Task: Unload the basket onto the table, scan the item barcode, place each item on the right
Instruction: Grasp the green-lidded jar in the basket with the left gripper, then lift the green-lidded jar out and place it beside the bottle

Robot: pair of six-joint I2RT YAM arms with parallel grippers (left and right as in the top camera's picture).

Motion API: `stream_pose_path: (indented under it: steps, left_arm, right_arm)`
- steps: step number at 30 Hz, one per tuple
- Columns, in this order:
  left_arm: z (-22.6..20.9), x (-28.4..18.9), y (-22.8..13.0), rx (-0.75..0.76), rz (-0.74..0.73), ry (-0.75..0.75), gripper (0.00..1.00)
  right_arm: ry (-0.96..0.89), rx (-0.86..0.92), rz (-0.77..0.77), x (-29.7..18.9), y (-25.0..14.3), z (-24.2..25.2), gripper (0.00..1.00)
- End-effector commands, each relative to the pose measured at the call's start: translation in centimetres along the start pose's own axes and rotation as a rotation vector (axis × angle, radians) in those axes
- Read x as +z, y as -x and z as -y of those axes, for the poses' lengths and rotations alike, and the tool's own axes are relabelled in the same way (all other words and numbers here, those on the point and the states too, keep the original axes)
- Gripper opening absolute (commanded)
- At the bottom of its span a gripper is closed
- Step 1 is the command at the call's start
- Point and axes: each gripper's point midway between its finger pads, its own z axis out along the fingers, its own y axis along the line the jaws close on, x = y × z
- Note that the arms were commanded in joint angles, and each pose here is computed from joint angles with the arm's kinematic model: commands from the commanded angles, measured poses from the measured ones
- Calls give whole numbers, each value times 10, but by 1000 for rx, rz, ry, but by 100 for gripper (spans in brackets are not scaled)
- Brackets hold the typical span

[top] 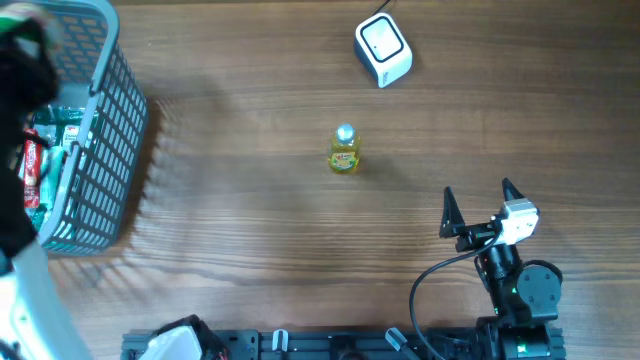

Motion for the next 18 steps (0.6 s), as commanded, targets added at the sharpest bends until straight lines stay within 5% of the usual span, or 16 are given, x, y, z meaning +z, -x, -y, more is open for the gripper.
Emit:
stream_pose_path:
  steps: [1,11,18]
  left_arm:
    - [43,-8,-34,36,-113,-91,29]
    - [102,65,-224,272,-753,-3,27]
    - [121,116,-333,314,-931,49,25]
  right_arm:
    - [11,-12,6,0,1,-2,100]
    - [11,-12,6,0,1,-2,100]
    - [11,-12,6,0,1,-2,100]
